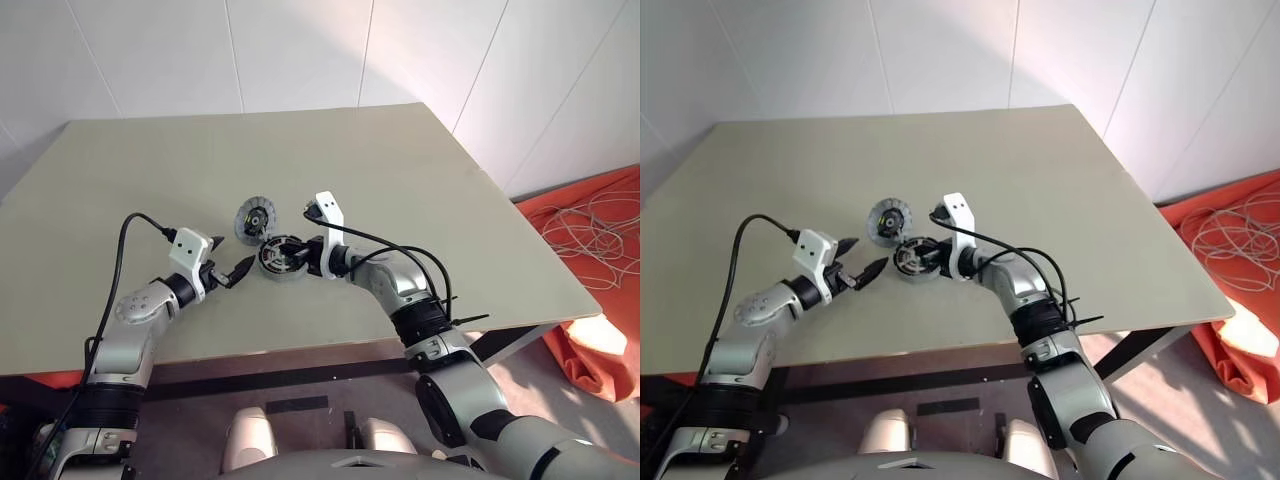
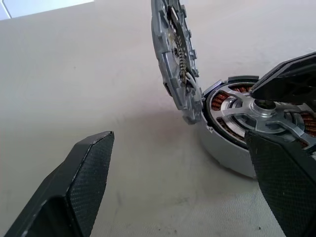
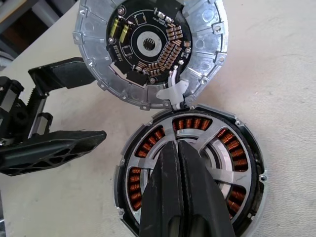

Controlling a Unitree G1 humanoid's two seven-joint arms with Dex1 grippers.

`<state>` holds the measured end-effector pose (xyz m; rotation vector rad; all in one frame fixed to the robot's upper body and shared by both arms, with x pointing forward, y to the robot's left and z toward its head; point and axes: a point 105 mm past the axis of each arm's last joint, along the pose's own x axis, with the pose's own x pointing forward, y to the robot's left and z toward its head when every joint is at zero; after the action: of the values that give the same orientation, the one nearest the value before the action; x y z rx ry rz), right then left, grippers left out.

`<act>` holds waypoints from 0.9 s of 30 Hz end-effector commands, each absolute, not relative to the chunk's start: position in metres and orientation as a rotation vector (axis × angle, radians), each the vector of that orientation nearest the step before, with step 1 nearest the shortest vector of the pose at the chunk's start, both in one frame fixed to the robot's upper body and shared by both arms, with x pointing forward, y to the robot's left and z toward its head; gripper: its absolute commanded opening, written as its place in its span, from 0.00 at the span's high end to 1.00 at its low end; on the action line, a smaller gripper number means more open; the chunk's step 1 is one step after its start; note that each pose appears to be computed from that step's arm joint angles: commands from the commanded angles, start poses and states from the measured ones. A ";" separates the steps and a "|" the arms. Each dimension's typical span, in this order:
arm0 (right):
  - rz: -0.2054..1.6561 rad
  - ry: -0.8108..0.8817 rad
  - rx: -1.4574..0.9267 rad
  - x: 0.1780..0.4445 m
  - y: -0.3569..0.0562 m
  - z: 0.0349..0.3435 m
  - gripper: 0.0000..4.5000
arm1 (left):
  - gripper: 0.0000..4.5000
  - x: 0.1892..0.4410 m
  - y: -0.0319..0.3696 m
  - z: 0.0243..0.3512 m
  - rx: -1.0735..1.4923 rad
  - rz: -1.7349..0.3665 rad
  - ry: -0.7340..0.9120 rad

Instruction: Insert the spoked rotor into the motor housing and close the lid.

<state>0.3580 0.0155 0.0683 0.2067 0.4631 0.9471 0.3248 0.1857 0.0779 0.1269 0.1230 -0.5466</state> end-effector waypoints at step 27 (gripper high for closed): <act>1.312 0.027 -0.388 0.353 -0.029 0.148 0.96 | 0.00 0.329 0.184 0.090 0.141 -0.552 0.072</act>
<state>0.3610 -0.0380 0.1214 -0.2733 0.1390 1.2104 0.3257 0.1852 0.0783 0.1256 0.1187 -0.5500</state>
